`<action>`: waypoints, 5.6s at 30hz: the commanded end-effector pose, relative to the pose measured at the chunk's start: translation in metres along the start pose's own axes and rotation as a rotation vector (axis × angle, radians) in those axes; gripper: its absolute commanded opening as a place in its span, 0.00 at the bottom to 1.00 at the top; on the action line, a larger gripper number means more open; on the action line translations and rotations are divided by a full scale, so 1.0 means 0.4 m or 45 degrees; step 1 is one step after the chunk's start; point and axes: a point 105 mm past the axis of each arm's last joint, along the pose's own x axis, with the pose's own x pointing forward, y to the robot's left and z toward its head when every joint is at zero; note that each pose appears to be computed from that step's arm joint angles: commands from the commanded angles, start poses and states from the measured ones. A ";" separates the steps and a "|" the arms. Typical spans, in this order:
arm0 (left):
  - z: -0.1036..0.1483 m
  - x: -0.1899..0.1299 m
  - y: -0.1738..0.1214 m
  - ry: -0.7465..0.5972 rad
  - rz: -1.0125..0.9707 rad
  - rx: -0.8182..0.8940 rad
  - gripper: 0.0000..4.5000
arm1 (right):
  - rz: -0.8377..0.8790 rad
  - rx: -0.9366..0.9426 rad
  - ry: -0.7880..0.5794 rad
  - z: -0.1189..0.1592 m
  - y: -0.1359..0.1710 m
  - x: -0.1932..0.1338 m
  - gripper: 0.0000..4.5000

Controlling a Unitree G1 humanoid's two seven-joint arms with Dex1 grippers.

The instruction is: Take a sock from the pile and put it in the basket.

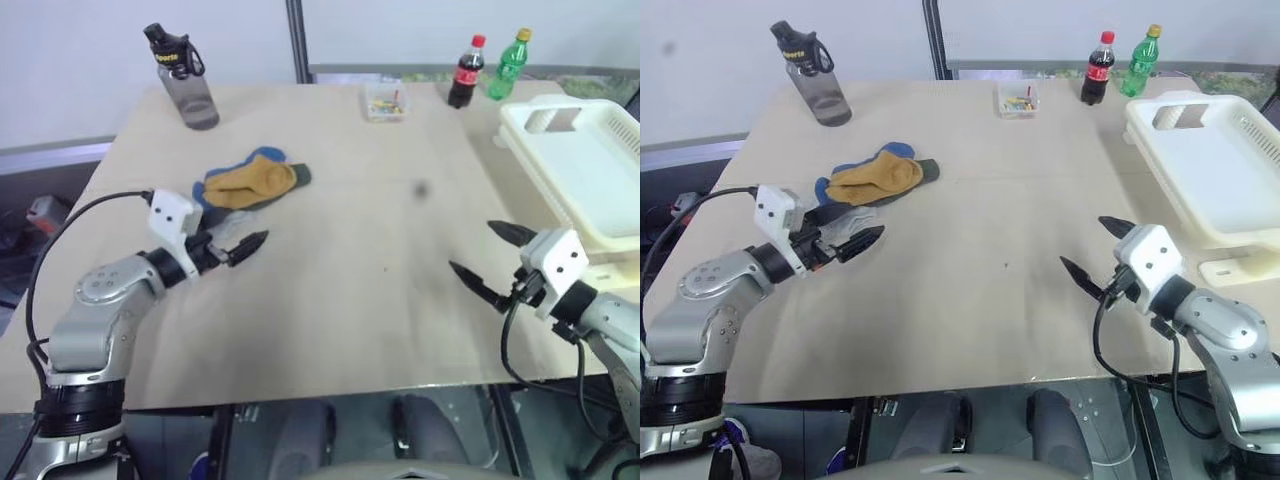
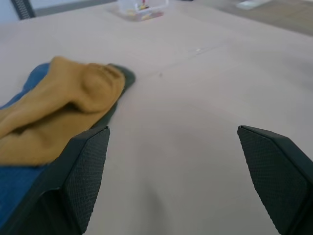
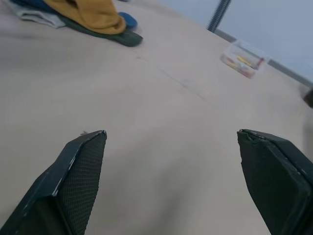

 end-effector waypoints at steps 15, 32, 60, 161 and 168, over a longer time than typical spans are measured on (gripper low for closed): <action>0.013 0.256 0.045 0.041 0.480 0.038 0.53 | 0.187 -0.073 -0.216 0.093 0.067 0.136 1.00; 0.019 0.304 0.027 0.053 0.501 0.110 0.53 | 0.130 -0.053 -0.212 0.088 0.062 0.130 1.00; 0.004 0.339 0.052 0.090 0.541 0.025 0.25 | 0.083 -0.042 -0.187 0.079 0.052 0.116 1.00; -0.118 0.148 -0.380 0.434 -0.795 -0.358 0.00 | 0.096 0.246 0.564 -0.187 0.123 -0.024 0.00; -0.126 0.060 -0.331 0.475 -0.688 -0.387 0.00 | 0.219 0.111 0.527 -0.189 0.111 -0.006 0.00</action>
